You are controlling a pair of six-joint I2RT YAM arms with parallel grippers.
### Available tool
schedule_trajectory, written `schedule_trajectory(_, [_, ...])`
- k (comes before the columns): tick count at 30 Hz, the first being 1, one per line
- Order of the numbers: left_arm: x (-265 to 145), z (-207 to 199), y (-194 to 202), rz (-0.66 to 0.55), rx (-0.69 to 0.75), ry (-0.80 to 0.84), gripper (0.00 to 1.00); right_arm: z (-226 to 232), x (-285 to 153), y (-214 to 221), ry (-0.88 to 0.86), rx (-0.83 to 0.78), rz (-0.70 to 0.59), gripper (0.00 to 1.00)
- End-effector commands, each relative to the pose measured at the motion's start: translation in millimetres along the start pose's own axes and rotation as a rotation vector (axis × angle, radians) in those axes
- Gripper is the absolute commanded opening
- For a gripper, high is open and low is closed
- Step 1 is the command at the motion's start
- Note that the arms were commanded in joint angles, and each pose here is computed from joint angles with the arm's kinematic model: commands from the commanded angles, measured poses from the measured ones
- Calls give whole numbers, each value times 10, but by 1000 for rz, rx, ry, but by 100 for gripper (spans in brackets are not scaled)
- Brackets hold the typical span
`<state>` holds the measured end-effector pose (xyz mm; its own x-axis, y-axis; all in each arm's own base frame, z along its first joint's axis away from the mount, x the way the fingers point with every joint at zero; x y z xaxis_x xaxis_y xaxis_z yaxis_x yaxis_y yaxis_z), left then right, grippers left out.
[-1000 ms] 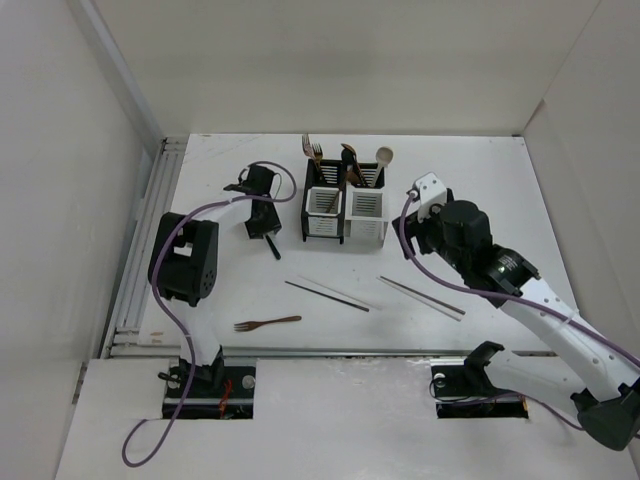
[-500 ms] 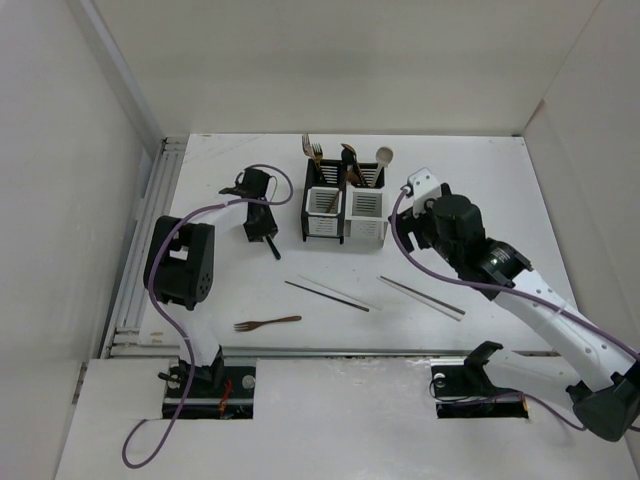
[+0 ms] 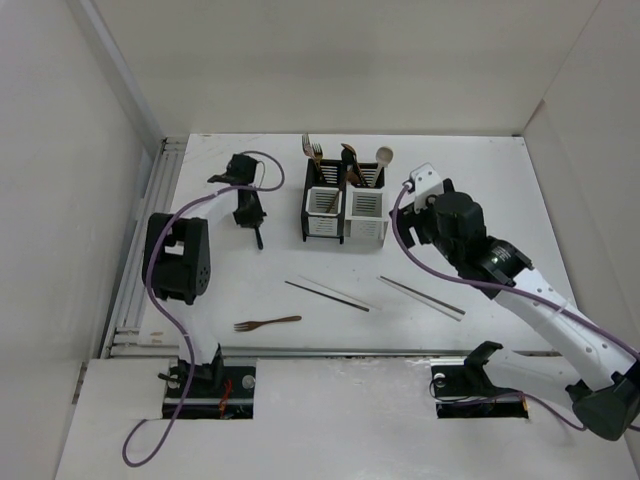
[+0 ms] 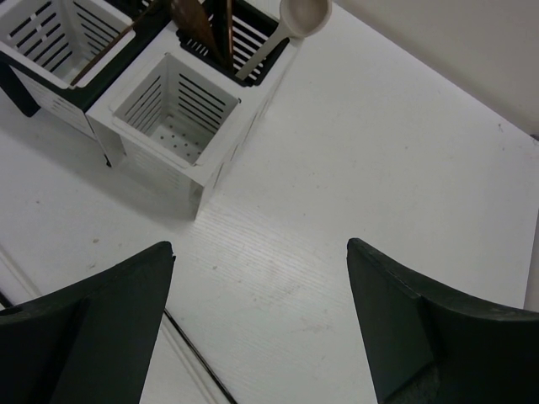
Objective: Sort the eating utensils into containers
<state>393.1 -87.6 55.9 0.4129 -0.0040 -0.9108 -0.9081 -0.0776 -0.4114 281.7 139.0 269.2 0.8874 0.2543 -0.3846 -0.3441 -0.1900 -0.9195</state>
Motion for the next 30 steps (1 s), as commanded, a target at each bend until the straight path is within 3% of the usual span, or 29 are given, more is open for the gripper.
schedule_trajectory(1, [-853, 58, -1014, -399, 152, -2, 0, -16, -65, -442, 12, 30, -158, 89])
schedule_trajectory(4, [-1512, -128, -1517, -672, 264, 60, 0, 6, 2, -478, 12, 23, -171, 89])
schedule_trajectory(7, [-1992, -483, -1691, -872, 405, 214, 0, 41, 78, -477, 3, 1, -168, 89])
schedule_trajectory(14, [-2391, -1433, -1275, -1134, 612, 594, 0, 45, 123, -496, 6, -31, -166, 89])
schedule_trajectory(19, [-2092, -1803, -1023, -1104, 701, 664, 0, -34, -18, -547, 24, -27, -198, 90])
schedule_trajectory(30, [-1403, -1896, -640, -974, 682, 670, 0, -100, -101, -405, 43, -28, -190, 90])
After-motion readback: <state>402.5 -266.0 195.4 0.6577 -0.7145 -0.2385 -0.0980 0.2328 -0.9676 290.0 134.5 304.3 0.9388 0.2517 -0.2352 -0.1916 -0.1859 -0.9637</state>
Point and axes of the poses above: each gripper's point midway between its finger pads, its own x axis out along the fingers, its own z axis along the line the jaws close on, y = z × x, the point moved 2 cm from there along -x, back along the fingers, and after that the axes turned 13 degrees about x, right-handed, at the moved point
